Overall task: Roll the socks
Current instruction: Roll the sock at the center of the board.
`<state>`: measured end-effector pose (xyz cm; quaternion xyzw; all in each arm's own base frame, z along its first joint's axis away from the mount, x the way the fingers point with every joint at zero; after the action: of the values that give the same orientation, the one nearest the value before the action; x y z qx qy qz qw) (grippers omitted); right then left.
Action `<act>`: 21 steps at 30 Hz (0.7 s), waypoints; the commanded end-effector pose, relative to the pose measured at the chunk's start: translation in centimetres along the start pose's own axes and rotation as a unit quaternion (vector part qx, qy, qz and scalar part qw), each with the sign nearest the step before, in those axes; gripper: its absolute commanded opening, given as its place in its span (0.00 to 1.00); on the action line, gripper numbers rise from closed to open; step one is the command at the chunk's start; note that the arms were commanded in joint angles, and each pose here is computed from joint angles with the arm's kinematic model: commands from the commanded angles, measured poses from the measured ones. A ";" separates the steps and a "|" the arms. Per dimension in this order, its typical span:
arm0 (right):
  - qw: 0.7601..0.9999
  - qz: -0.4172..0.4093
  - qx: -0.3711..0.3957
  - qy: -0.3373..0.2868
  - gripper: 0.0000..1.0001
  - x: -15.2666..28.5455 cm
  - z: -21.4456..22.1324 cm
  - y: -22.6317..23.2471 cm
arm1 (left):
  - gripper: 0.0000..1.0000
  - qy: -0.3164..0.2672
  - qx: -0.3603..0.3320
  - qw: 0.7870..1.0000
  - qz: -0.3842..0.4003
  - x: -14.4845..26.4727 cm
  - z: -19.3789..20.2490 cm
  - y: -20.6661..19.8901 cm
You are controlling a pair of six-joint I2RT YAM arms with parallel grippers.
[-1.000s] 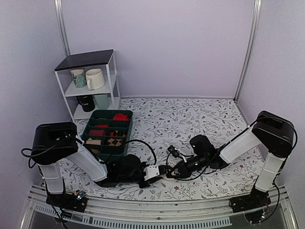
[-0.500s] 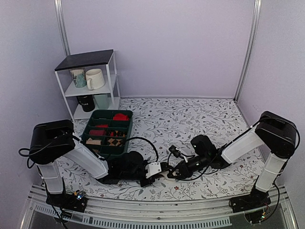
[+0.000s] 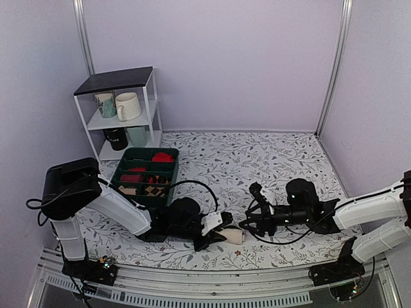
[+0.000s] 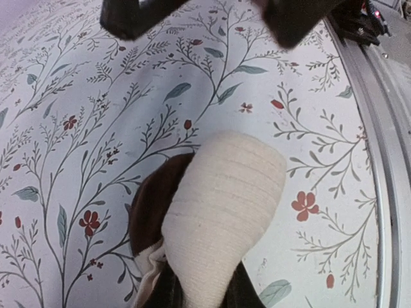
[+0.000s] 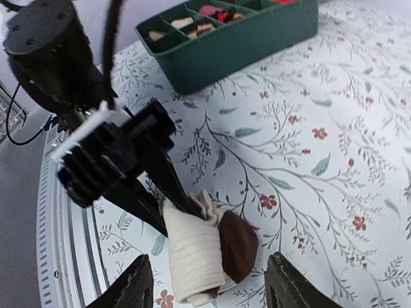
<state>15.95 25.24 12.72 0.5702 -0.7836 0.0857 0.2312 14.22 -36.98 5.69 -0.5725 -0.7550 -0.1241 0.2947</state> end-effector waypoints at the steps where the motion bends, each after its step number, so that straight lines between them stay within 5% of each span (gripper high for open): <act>1: 0.996 0.010 0.080 -0.044 0.60 1.3 -0.6 0.5 | 0.00 0.247 0.084 0.965 0.021 0.5 11.4 -0.1; 12: 0.997 -0.019 0.045 -0.065 0.71 0.8 1.2 1.1 | 0.00 0.273 0.101 0.956 0.023 0.4 12.7 -0.1; 21: 0.997 -0.067 -0.037 -0.016 0.77 -1.7 3.2 1.1 | 0.00 0.282 0.103 0.954 0.024 0.2 13.1 -0.1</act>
<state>14.44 24.65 9.34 0.5993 -0.7637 0.0734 0.2287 14.28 -38.13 5.05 -0.5941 -0.7314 -0.0932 0.3214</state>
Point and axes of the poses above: each gripper's point midway between its finger pads, its own x axis back along the fingers, its own y axis along the line the jaws close on, z = x × y, the point moved 7 cm from there along x, back along the fingers, and after that the axes turned 12 degrees about x, right-handed, at the moved point
